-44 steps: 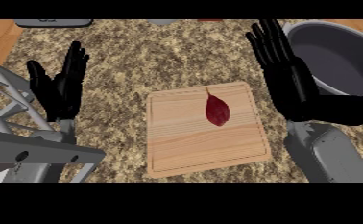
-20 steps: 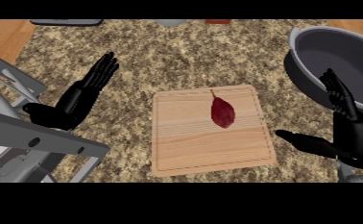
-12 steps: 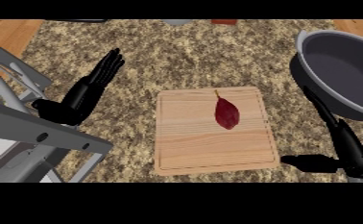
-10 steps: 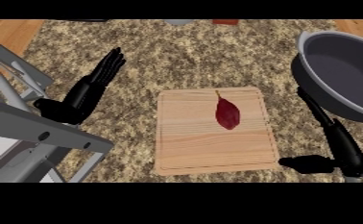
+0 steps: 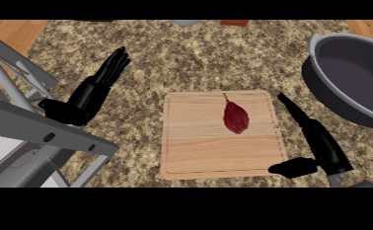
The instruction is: Pick the pear from the cutting board and place it in the pot
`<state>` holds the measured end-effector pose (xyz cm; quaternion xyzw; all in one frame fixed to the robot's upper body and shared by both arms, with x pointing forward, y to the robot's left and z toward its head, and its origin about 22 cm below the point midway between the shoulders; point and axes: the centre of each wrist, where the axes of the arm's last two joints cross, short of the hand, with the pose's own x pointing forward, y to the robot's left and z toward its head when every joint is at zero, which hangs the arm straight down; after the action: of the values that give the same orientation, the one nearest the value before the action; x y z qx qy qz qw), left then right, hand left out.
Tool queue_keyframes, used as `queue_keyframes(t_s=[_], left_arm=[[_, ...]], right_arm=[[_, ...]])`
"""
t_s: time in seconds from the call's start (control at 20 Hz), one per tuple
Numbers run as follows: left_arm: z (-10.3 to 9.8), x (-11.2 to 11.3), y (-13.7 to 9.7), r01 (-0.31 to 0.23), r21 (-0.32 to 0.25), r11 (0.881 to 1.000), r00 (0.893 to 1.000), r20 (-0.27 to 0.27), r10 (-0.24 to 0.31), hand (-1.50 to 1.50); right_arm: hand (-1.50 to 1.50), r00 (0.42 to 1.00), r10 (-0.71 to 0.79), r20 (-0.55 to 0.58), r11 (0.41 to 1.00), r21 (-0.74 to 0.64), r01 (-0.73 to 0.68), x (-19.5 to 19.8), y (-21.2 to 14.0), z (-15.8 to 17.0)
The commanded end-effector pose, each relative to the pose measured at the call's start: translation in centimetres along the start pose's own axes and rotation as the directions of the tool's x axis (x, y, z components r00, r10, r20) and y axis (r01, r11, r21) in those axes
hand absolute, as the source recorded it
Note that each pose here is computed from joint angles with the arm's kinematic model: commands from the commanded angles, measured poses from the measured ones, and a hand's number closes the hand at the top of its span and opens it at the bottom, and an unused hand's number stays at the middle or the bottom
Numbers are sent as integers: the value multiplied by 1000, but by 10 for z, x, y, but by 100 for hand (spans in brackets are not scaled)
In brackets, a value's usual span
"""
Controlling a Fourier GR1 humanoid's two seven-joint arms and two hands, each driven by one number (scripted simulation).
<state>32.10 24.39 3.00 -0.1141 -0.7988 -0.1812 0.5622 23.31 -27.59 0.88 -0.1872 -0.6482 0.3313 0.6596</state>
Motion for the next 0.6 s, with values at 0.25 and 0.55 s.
queue_keyframes(t_s=[0.25, 0.55], left_arm=[[37, -35, -8, -7, 364, 931, 976, -200, 86, 0], [35, -34, -10, -2, 365, 931, 976, -202, 81, 0]], right_arm=[[-150, 993, 59, -102, 994, 99, -49, 16, 25, -20], [-150, 992, 62, -106, 993, 111, -50, 25, 45, -30]])
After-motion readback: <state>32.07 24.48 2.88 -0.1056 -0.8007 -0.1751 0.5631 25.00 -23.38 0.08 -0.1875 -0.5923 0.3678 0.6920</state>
